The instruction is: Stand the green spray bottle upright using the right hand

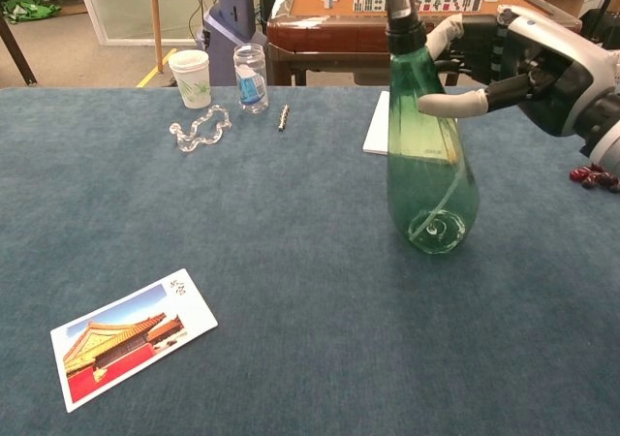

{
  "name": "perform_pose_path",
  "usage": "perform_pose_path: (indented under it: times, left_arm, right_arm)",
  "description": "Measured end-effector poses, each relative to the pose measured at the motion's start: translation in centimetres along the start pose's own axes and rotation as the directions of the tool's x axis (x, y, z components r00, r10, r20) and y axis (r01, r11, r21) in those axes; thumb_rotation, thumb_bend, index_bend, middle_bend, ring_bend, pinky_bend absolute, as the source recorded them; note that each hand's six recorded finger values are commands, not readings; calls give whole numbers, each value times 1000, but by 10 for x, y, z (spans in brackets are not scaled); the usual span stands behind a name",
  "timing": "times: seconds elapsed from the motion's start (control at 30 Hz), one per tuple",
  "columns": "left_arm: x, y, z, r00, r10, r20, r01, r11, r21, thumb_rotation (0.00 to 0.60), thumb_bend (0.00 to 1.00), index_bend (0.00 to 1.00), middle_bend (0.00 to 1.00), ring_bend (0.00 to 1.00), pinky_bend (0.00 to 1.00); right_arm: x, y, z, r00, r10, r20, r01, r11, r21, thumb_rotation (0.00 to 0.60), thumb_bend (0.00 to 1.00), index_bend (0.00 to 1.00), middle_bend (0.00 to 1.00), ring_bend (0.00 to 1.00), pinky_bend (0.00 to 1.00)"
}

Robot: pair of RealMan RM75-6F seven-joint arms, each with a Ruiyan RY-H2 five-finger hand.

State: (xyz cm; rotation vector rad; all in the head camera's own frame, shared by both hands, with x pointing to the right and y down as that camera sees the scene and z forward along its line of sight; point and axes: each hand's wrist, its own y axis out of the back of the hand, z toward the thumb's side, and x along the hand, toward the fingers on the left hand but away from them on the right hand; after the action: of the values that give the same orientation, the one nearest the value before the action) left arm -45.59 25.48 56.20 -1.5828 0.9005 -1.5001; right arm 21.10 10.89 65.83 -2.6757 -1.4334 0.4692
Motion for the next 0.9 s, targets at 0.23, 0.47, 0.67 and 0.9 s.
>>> perform_pose_path:
  times: [0.23,0.47,0.67,0.9]
  left_arm:
    - [0,0,1,1000,-3,1,3,1000,2,600,350,311,70,45,3]
    - [1,0,2,1000,-4,6,4,1000,3,600,350,311,70,45,3]
    - [1,0,2,1000,-5,7,4,1000,3,600,350,311,71,45,3]
    - [1,0,2,1000,-3,6,3,1000,4,600,350,311,70,45,3]
  right_arm:
    - [19,17,-8,999,-26,28,25,1000,17,600,46,591,328,228,171]
    - [26,25,-14,998,-34,53,31,999,44,600,47,555,310,215,171]
    - [23,31,-19,996,-50,76,45,996,71,600,34,481,284,188,171]
    - [22,32,-21,995,-46,93,36,994,106,600,27,433,252,161,170]
